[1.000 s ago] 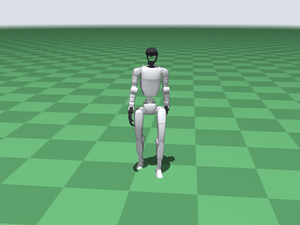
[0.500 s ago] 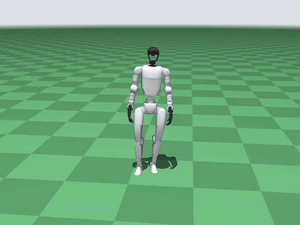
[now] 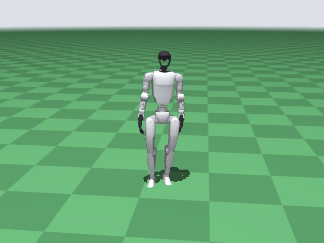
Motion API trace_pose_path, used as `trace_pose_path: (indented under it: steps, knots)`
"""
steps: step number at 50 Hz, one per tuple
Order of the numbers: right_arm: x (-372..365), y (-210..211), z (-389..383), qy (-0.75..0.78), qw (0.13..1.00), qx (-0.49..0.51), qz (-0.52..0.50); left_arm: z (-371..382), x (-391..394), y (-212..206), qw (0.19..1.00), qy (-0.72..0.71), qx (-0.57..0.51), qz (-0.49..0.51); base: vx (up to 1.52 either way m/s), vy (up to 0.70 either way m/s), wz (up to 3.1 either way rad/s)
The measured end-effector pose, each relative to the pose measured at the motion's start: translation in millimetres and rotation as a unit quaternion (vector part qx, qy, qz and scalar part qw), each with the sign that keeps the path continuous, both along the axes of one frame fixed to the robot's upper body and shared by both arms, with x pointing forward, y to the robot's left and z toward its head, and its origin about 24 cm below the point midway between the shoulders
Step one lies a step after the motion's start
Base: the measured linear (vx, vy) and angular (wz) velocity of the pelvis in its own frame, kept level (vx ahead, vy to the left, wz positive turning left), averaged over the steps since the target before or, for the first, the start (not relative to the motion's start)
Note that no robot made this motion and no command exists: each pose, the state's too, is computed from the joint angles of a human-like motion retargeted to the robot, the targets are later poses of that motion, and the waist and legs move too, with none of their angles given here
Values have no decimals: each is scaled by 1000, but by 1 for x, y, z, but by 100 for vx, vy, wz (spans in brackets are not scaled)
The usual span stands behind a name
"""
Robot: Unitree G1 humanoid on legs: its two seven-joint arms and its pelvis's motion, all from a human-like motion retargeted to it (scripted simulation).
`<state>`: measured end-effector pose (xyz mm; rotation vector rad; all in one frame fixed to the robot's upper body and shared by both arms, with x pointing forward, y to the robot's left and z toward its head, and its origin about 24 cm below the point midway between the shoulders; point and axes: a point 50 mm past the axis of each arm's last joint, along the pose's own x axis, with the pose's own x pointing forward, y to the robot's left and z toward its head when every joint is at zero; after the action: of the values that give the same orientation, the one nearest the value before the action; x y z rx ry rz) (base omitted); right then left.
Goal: Walk run
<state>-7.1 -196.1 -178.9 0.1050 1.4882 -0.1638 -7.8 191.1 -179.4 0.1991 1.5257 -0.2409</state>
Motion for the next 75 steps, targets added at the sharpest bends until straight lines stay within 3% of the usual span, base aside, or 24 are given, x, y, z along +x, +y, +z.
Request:
trace_pose_path:
  steps: [13,30,36,44,51,58,68,75]
  knots:
    - [3,5,-1,2,1000,7,23,1,29,4,998,-42,-11,-42,-4,-6,3]
    - [75,3,5,-102,994,8,46,5,57,20,993,-58,23,-96,-13,-1,-117]
    - [92,20,5,-121,989,11,89,7,66,21,994,-81,19,-63,-24,-6,-210]
    - [78,22,2,-79,989,12,127,7,69,20,982,-135,55,120,-13,-17,-239]
    - [47,18,-1,-19,997,16,73,4,31,25,993,-82,72,41,13,-15,-137]
    - [62,21,0,-55,996,-2,71,6,15,25,981,-95,155,64,-10,-15,-219]
    - [68,20,1,-63,992,10,106,4,19,26,992,-67,107,24,-17,-7,-292]
    - [86,34,3,-93,987,11,129,7,31,42,992,-63,67,82,-41,-9,-304]
